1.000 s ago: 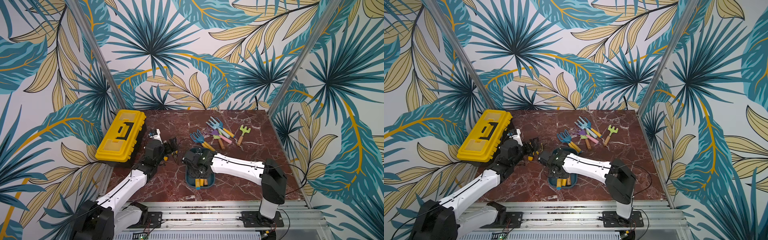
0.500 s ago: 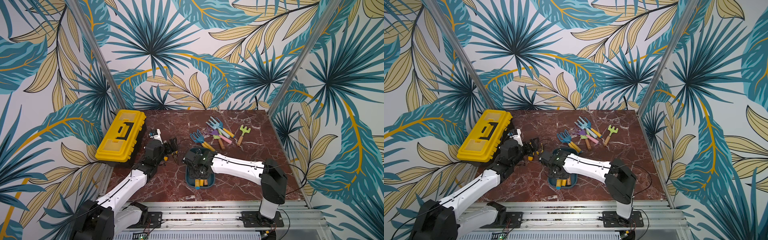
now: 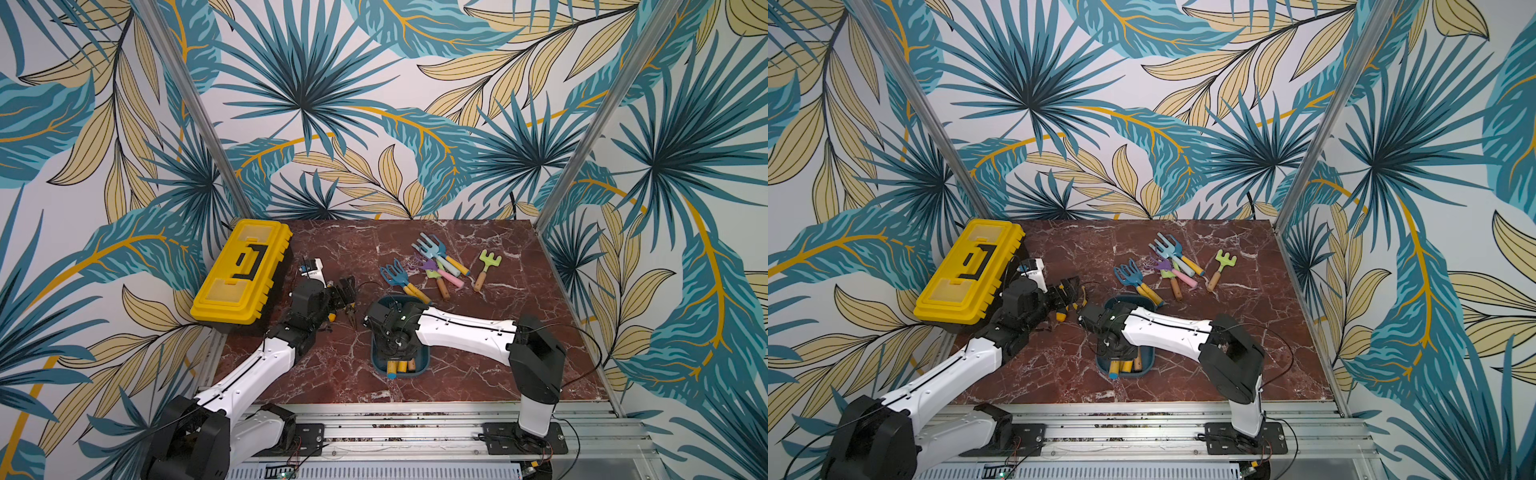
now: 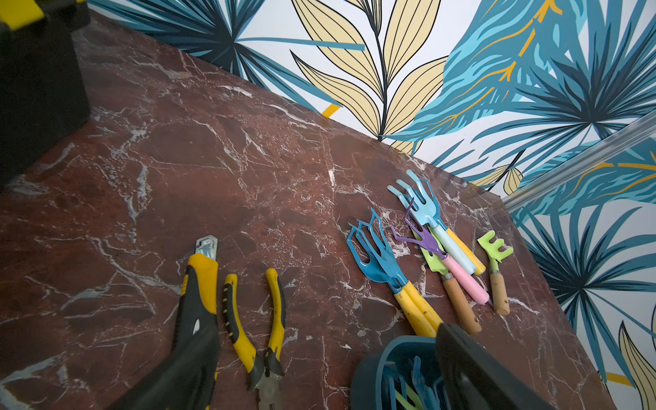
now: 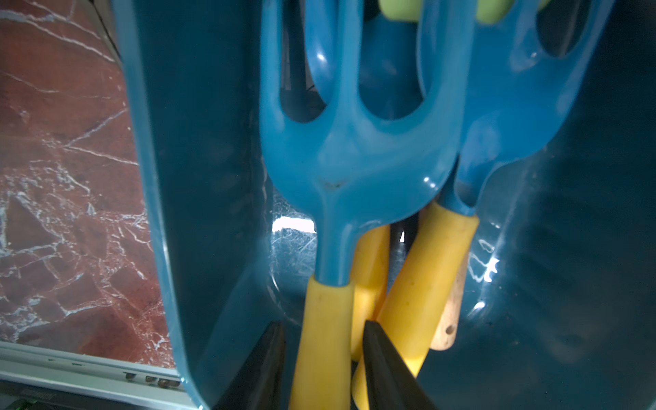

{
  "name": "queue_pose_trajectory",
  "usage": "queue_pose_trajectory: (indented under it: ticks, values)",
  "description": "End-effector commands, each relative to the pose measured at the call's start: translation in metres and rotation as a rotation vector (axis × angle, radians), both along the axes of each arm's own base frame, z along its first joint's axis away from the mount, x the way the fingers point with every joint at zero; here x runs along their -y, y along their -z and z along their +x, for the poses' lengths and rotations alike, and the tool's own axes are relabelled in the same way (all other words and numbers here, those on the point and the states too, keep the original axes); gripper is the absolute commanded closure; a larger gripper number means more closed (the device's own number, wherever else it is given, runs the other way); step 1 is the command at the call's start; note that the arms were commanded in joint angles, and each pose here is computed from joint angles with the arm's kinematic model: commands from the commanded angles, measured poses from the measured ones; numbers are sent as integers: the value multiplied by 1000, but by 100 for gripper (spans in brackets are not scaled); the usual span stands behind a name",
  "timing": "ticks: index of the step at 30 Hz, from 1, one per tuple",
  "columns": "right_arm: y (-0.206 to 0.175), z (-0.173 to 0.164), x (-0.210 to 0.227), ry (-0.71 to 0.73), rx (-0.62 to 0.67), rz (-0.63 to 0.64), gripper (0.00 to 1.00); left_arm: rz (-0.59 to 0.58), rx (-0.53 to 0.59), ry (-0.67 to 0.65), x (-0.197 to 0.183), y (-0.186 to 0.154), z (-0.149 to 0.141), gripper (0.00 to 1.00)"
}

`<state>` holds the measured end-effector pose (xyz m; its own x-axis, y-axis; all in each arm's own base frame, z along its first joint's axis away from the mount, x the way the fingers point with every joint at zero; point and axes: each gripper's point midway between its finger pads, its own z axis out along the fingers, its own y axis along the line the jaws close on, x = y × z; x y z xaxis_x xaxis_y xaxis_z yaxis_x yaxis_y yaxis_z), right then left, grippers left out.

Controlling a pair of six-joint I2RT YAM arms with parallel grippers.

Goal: Put the rake into the storage box
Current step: Place the rake in the storage box.

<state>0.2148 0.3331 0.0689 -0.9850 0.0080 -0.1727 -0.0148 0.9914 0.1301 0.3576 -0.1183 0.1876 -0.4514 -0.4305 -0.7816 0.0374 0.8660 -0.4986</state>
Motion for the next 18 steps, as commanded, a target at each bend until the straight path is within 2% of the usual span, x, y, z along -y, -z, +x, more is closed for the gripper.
queue_pose_trajectory:
  ticks: [1, 3, 6, 14, 18]
  values:
    - [5, -1, 5, -2, -7, -18, 65, -1, 6, 1, -1, 3, 0, 0]
    - [3, 0, 6, -1, 1, -19, 73, 0, 6, 2, 0, 3, 0, 0]
    - [-4, 2, 7, 4, 20, -9, 78, 0, 6, 1, -1, 3, 0, 0]
    - [-34, 11, 17, 34, 110, 7, 81, 0, 6, 0, -1, 3, 1, 0]
    - [-36, 15, 21, 41, 130, -13, 81, 0, 4, 0, -1, 4, 1, 0]
